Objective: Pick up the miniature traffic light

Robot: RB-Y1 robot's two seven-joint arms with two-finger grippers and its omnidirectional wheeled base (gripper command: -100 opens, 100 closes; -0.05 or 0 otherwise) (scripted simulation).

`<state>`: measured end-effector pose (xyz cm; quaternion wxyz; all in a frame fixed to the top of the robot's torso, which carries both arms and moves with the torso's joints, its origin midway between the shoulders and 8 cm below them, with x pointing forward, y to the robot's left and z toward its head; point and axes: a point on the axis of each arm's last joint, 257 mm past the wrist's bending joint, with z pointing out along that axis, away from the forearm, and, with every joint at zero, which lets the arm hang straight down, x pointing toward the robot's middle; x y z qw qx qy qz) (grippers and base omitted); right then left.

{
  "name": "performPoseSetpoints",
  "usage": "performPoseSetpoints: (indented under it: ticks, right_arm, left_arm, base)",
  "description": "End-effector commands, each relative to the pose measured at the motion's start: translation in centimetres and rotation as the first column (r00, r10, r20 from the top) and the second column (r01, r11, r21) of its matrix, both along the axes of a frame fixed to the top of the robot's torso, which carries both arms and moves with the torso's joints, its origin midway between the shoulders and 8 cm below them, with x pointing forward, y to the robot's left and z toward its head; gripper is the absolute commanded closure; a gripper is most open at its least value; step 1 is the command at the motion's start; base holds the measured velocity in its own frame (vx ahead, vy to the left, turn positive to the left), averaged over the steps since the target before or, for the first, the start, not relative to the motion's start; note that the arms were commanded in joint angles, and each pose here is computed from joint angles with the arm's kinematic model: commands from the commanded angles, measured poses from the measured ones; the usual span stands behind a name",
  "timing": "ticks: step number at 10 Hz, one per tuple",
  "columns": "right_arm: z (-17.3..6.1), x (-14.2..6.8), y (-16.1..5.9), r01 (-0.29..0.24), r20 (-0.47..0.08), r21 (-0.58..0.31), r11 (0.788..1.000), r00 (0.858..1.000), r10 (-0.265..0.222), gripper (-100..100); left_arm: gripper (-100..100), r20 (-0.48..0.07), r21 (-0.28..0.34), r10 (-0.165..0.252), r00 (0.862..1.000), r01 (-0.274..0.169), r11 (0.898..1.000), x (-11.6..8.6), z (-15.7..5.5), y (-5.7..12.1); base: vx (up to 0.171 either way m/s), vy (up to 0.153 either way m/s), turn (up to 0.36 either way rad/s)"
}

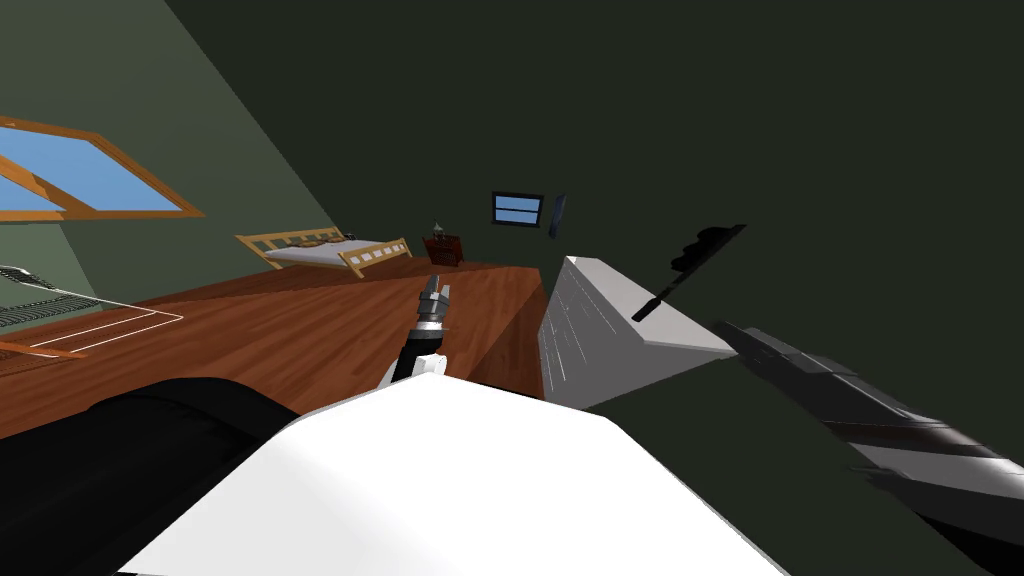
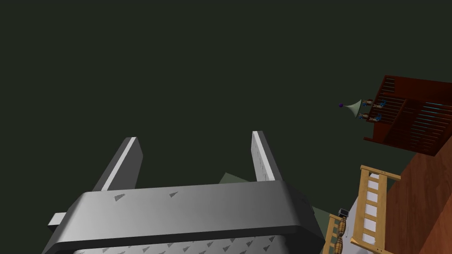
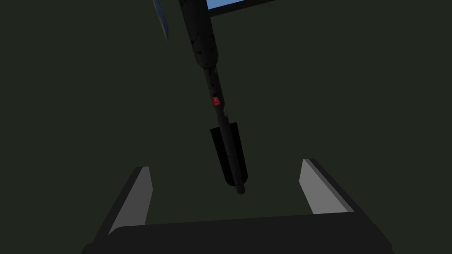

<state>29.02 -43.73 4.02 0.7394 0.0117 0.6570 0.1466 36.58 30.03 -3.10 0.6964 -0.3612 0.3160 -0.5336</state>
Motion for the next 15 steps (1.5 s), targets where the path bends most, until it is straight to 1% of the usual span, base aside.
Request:
performPoseSetpoints:
  ticks: [1,3,6,9,10,11,12,13,15]
  right_arm:
    - [0.6,0.1,0.2,-0.011,-0.003,-0.031,0.999,1.0,0.011,-100]
    - [1.7,0.6,1.0,-0.043,-0.02,-0.095,0.995,0.999,0.041,-100]
    - [2.9,1.2,2.3,-0.088,-0.042,-0.169,0.982,0.996,0.082,-100]
    - [3.6,1.6,3.2,-0.118,-0.057,-0.212,0.97,0.993,0.108,-100]
    - [3.4,1.5,3.1,-0.112,-0.054,-0.205,0.972,0.993,0.103,-100]
    - [3.4,1.5,3.1,-0.113,-0.054,-0.206,0.972,0.993,0.104,0]
    - [2.5,3.0,1.8,-0.096,-0.067,-0.187,0.978,0.994,0.085,-100]
    - [2.2,3.2,0.4,-0.072,-0.064,-0.171,0.983,0.996,0.062,-100]
    - [1.5,3.9,1.2,-0.093,-0.049,-0.125,0.988,0.995,0.087,-100]
  left_arm:
    - [0,0.0,0.0,0.0,1.0,0.0,1.0,0.0,0.0,0.0]
    - [0,0.0,0.0,0.0,1.0,0.0,1.0,0.0,0.0,0.0]
    - [0,0.0,0.0,0.0,1.0,0.0,1.0,0.0,0.0,0.0]
    - [0,0.0,0.0,0.0,1.0,0.0,1.0,0.0,0.0,0.0]
    - [0,0.0,0.0,0.0,1.0,0.0,1.0,0.0,0.0,0.0]
    - [0,0.0,0.0,0.0,1.0,0.0,1.0,0.0,0.0,0.0]
    - [0,0.0,0.0,0.0,1.0,0.0,1.0,0.0,0.0,0.0]
    - [0,0.001,0.0,0.0,1.0,0.0,1.0,0.0,0.0,0.0]
    - [0,0.0,0.0,0.0,1.0,0.0,1.0,0.0,0.0,0.0]
  base:
    - [0.078,0.0,0.001]
    - [0.084,-0.016,-0.003]
    - [0.097,-0.016,-0.004]
    - [0.078,-0.009,-0.003]
    - [0.024,-0.006,0.002]
    - [0.005,-0.001,0.001]
    - [-0.119,-0.015,0.095]
    - [-0.144,-0.015,0.073]
    - [-0.049,0.0,-0.01]
